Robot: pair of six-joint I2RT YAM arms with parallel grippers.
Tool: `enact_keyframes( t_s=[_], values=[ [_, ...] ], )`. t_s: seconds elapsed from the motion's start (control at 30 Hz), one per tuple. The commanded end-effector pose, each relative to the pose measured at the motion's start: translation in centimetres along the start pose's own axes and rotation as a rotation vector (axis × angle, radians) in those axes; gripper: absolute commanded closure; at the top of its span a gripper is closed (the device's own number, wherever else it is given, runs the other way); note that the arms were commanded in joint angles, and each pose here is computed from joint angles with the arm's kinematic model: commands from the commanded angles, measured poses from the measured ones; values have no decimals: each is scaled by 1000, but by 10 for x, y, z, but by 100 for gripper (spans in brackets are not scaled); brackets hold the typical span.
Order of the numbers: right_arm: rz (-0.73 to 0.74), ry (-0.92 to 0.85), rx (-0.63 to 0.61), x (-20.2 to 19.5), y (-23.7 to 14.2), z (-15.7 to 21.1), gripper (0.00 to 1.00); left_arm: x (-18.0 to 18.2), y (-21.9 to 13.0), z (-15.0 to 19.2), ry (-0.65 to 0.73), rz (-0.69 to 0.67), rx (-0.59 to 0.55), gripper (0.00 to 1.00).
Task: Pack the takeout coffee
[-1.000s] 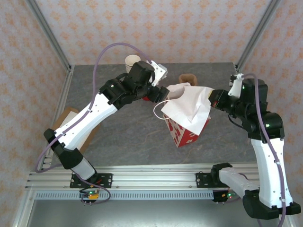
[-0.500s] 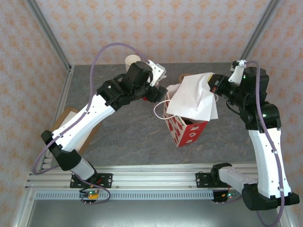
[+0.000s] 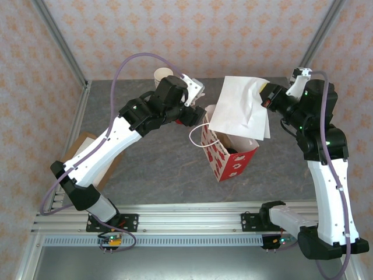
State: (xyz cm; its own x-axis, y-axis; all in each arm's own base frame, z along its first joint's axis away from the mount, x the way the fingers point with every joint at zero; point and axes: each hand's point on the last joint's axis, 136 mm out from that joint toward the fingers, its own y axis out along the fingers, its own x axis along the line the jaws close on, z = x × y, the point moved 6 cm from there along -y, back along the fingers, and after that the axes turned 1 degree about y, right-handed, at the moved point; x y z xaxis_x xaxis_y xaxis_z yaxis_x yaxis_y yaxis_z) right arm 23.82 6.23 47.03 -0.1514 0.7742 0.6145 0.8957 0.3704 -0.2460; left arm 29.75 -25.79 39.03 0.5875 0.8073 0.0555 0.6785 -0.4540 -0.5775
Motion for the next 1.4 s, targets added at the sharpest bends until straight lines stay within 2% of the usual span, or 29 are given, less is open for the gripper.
enact_keyframes(
  t_s=[0.0, 0.5, 0.8, 1.0, 1.27, 1.37],
  values=[
    [-23, -8, -82, 10, -9, -16, 100, 8, -15, -9, 2, -31, -53, 26],
    [-27, 0, -73, 9, -2, -17, 100, 9, -14, -7, -1, -36, -48, 26],
    [-171, 101, 5, 25, 16, 11, 100, 10, -11, -4, -5, -38, -41, 26],
    [-200, 150, 57, 23, 26, 42, 100, 11, -10, -2, -10, -37, -43, 26],
    [-23, 122, 176, -31, 19, 104, 100, 9, -9, 3, -14, -27, -38, 26],
    [41, 64, 260, -42, 6, 119, 93, 9, -8, 4, -17, -25, -32, 26]
  ],
)
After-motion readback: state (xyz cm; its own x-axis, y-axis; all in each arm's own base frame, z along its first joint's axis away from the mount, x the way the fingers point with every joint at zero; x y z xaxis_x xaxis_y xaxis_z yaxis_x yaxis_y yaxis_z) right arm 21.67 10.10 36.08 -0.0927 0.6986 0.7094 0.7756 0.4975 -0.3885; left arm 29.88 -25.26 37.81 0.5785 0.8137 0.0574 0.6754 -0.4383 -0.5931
